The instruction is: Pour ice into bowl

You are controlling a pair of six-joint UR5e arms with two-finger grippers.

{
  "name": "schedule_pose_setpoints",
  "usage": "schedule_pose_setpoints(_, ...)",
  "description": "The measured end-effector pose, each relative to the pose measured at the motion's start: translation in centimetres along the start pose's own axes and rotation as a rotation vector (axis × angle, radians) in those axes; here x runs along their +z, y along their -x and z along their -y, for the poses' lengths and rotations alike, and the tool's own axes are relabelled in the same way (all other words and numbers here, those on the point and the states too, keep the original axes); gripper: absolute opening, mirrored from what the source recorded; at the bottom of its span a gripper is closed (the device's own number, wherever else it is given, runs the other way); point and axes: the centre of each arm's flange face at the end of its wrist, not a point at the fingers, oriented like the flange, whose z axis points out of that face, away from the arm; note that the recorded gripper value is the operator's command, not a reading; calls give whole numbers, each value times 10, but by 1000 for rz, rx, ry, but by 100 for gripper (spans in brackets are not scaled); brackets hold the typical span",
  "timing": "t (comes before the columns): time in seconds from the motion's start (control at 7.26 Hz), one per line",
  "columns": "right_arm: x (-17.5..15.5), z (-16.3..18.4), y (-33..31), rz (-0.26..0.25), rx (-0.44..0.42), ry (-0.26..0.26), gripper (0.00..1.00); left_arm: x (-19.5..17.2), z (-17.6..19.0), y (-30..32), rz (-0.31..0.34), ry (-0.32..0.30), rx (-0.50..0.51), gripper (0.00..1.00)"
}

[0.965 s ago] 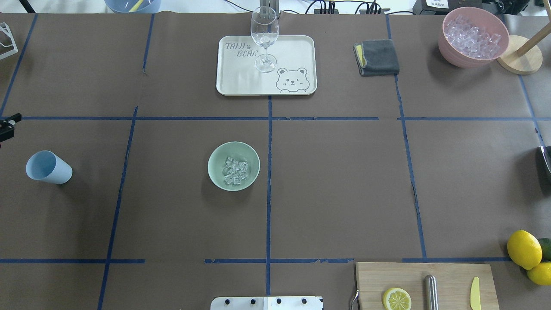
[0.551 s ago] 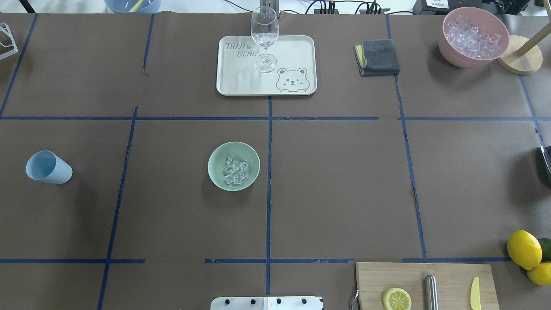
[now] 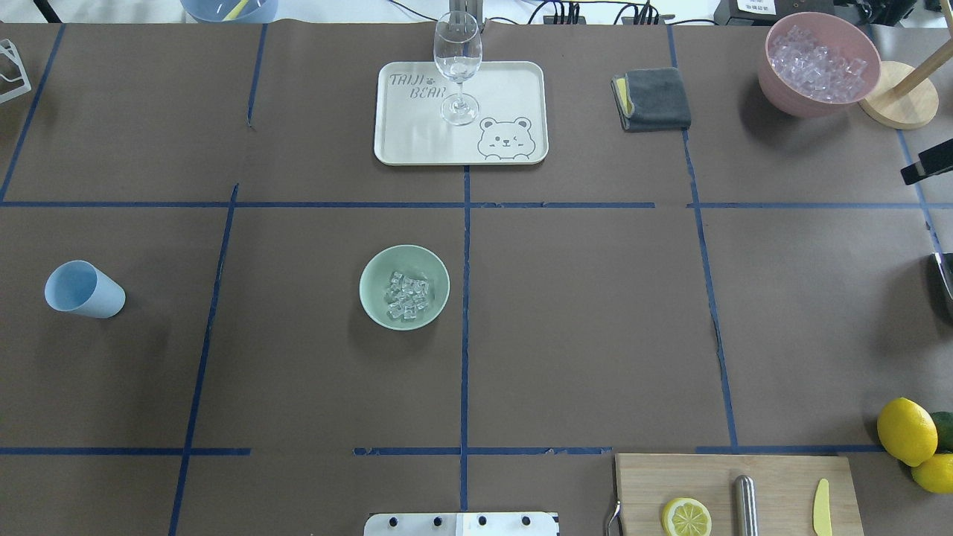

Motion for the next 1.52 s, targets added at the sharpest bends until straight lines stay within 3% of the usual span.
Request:
schedule_pose_setpoints(0.28,20,26,93,59,-24,16,100,7,-17,11,-100,163,-131,100)
schedule_pose_setpoints(0.41,28,31,138,81,-4,20,100,11,-28,12,-137,200,-166,100)
schedule_pose_setpoints(0.69,51,22,249,97,66,12,100,13,-38,10,-174,218,-187,100)
schedule_pose_setpoints(1.1,112,-8,416,94,160,-26,100,8,-34,7,-179,207,-179,100)
schedule_pose_setpoints(1.52,181,24,542,31,240,-57,98,7,-33,7,-178,204,-176,100)
